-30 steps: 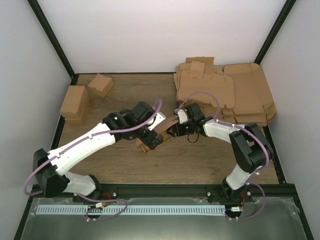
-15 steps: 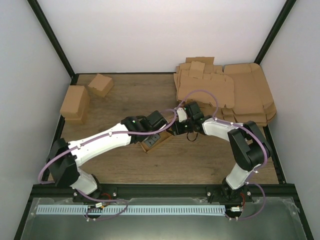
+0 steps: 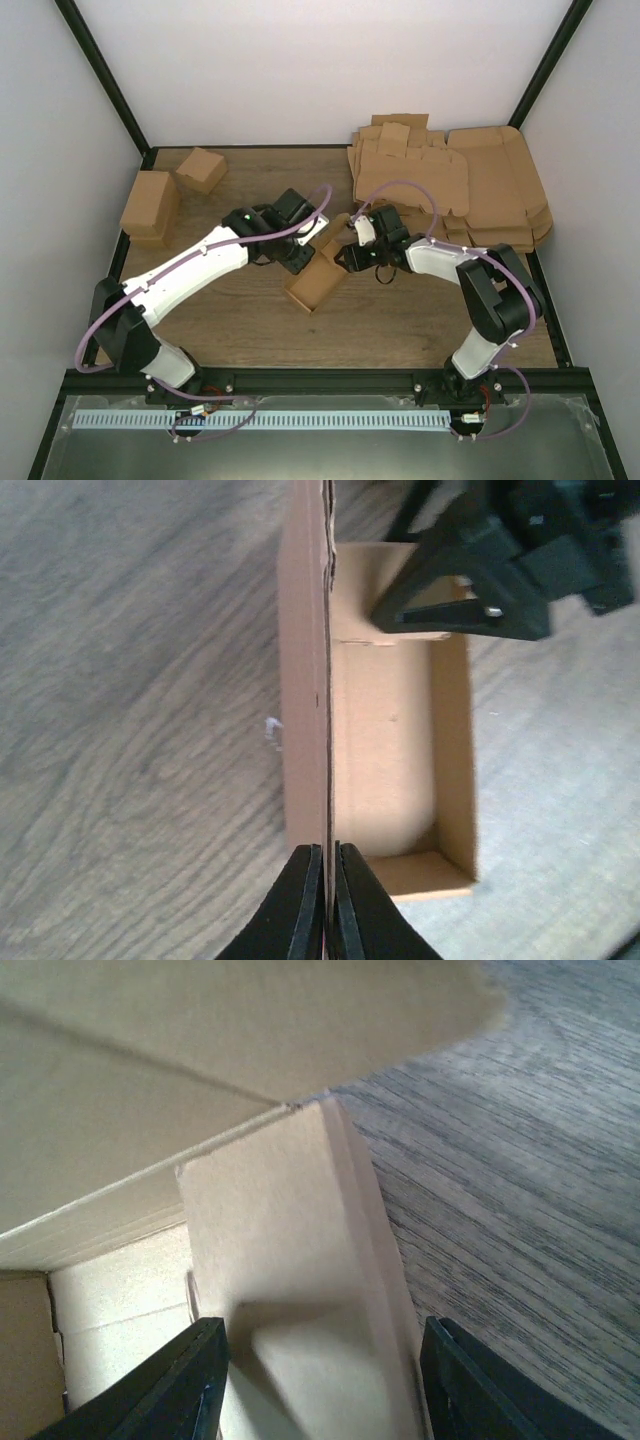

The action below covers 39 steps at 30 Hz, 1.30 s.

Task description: Fold the paper box

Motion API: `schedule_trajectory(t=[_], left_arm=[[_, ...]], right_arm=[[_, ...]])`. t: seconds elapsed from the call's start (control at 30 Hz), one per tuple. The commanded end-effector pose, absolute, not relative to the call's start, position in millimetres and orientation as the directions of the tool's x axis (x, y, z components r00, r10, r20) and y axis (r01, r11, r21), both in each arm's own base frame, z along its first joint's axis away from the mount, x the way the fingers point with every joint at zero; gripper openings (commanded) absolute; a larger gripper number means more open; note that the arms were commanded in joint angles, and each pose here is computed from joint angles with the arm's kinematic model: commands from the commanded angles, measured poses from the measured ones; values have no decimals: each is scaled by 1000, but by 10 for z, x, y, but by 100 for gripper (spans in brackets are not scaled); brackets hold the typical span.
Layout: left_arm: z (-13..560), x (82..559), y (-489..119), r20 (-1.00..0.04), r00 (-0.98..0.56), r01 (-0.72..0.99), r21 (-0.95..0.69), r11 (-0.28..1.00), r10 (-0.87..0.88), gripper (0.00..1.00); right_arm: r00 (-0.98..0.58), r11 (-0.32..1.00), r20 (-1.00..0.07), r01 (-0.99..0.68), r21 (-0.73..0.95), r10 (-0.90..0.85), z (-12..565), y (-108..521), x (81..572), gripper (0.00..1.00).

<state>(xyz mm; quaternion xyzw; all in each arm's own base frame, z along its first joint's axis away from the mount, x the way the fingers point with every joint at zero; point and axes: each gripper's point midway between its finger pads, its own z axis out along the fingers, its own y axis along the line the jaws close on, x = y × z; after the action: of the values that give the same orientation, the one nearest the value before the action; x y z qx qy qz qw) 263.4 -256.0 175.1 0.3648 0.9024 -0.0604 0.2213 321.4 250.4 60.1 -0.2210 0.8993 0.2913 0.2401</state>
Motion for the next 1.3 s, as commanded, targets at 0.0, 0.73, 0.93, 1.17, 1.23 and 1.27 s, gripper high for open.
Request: schedule_trajectory(t=[0.0, 0.73, 0.93, 1.17, 1.23, 1.27], left_arm=[[1801, 2408, -2753, -407, -630, 750, -97, 655, 662, 4], [1720, 2590, -2585, -392, -657, 701, -4, 713, 643, 4], [1825, 2641, -2541, -423, -658, 683, 15, 730, 623, 4], [1874, 2624, -2578, -439, -667, 682, -34, 731, 602, 4], [1891, 2602, -2613, -447, -666, 688, -57, 724, 597, 4], [1897, 2589, -2628, -450, -665, 691, -68, 720, 596, 4]], right_arm=[[-713, 707, -649, -601, 372, -265, 806, 2547, 3284, 56], [-660, 782, -540, -623, 6, -522, 202, 2583, 3013, 31], [-672, 792, -514, -610, -25, -533, 133, 2587, 3026, 4], [-663, 803, -514, -589, -90, -544, 108, 2579, 3032, 1], [-662, 805, -511, -584, -108, -548, 96, 2574, 3034, 1], [-662, 804, -509, -583, -111, -550, 87, 2573, 3032, 1]])
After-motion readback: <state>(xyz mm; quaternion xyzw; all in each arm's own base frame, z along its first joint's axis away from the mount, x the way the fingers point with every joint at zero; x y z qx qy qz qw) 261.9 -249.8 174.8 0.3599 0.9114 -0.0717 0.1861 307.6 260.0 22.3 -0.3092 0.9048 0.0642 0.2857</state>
